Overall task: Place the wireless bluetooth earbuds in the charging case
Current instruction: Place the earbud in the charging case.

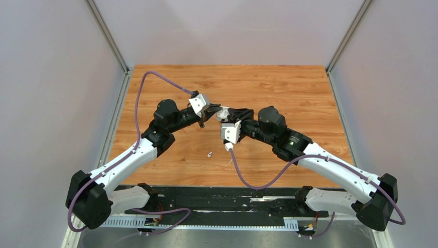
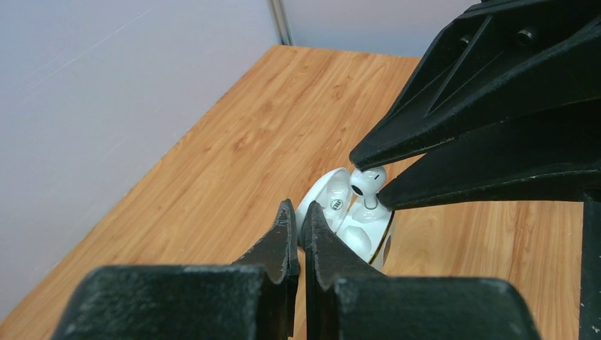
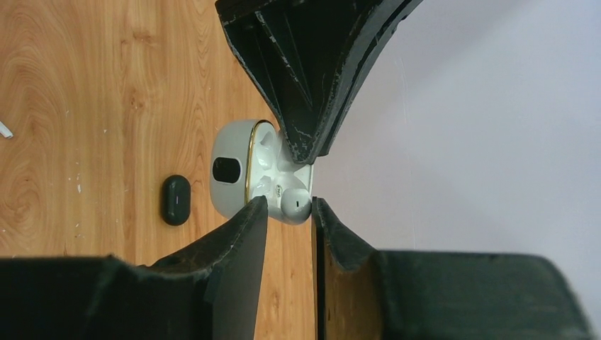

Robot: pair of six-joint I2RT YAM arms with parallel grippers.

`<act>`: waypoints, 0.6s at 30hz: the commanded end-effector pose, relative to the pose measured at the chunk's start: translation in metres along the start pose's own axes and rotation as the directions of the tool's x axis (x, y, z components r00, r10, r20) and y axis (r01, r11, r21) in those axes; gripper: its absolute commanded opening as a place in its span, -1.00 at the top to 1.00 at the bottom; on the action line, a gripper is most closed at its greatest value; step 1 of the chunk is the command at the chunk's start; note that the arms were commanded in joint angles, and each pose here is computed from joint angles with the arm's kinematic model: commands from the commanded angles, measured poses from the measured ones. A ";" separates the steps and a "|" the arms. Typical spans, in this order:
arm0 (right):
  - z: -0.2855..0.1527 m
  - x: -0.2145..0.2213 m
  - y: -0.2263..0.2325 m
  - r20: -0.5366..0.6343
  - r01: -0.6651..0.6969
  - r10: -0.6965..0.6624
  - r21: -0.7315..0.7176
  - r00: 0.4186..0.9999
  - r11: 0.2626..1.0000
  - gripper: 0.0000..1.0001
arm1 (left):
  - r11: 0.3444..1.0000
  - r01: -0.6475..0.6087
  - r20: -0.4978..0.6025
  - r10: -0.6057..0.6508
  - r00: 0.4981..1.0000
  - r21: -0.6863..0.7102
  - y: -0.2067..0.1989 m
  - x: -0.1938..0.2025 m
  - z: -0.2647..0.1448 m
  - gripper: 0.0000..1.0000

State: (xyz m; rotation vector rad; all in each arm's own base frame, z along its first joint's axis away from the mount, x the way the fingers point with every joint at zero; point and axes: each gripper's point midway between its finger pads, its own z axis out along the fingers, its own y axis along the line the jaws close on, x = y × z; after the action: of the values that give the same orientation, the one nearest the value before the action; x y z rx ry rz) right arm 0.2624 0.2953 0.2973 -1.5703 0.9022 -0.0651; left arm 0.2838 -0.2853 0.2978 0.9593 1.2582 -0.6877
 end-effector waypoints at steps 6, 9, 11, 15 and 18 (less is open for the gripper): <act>-0.003 -0.010 -0.010 0.016 -0.058 0.058 -0.004 0.998 0.998 0.29 | 0.996 -0.081 0.099 0.083 0.992 -0.028 0.007 -0.031 0.000 1.00; -0.001 -0.012 -0.010 0.022 -0.067 0.067 -0.008 0.998 0.998 0.29 | 0.996 -0.083 0.104 0.086 0.991 -0.027 0.007 -0.032 -0.001 1.00; 0.001 -0.012 -0.008 0.025 -0.076 0.076 -0.015 0.997 0.997 0.30 | 0.996 -0.086 0.108 0.088 0.990 -0.025 0.007 -0.032 -0.001 1.00; 0.001 -0.013 -0.011 0.028 -0.084 0.084 -0.011 0.996 0.996 0.30 | 0.996 -0.087 0.107 0.090 0.990 -0.026 0.006 -0.031 -0.001 1.00; -0.007 -0.018 -0.033 0.038 -0.162 0.160 0.041 0.986 0.986 0.27 | 0.995 -0.091 0.102 0.094 0.990 -0.028 0.007 -0.029 -0.001 1.00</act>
State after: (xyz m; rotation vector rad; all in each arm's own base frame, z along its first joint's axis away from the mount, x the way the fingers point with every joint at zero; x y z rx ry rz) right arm 0.2623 0.2975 0.3010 -1.5524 0.9572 -0.0158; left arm 0.2851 -0.2844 0.2975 0.9644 1.2397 -0.6708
